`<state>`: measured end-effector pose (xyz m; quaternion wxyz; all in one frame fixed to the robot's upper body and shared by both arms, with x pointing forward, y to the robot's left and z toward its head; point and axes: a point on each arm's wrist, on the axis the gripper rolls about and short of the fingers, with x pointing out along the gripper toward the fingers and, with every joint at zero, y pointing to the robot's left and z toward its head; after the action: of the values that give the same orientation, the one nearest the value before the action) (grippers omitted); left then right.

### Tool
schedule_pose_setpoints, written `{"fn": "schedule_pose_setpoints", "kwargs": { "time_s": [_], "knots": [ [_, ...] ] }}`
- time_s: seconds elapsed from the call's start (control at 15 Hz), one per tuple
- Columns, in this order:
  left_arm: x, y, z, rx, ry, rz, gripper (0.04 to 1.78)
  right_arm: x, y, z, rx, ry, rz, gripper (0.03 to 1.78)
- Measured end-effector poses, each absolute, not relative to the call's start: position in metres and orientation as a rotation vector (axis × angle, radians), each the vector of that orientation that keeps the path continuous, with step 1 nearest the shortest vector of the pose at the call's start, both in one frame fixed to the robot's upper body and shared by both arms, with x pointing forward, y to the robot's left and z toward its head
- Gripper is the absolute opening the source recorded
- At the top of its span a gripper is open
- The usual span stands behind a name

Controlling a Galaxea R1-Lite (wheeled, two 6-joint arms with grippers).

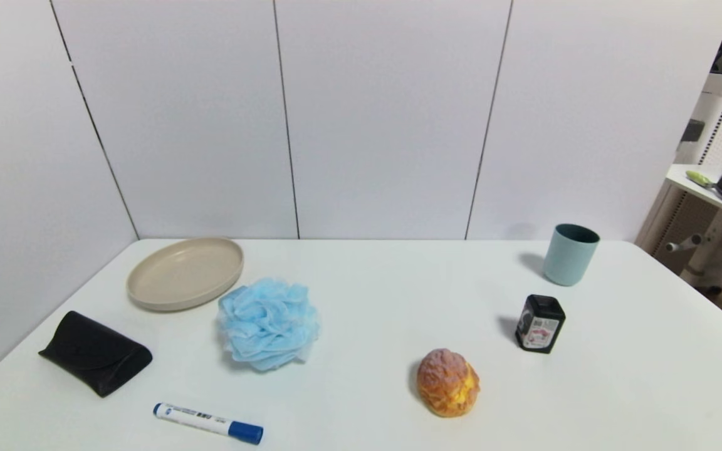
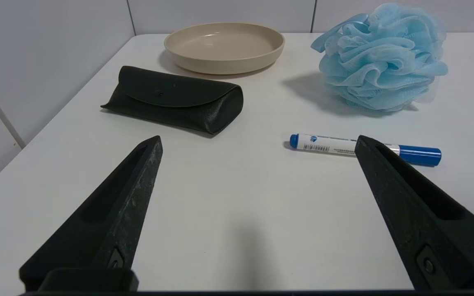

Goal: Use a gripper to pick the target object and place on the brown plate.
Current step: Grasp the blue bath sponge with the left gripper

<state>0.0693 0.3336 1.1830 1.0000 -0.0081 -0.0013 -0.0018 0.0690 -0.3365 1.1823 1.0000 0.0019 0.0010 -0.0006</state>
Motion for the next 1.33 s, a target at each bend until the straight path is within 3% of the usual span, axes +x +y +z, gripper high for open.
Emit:
{"fn": "schedule_pose_setpoints", "kwargs": {
  "time_s": [1.07,1.33],
  "knots": [
    [0.071,0.334,1.184,-0.013,0.02,-0.002,1.69,0.069,-0.337,1.182,0.005,0.002,-0.002,1.69],
    [0.086,0.334,1.225,0.072,0.092,-0.017,1.69,0.069,-0.337,1.182,0.004,0.001,-0.001,1.69]
  ]
}}
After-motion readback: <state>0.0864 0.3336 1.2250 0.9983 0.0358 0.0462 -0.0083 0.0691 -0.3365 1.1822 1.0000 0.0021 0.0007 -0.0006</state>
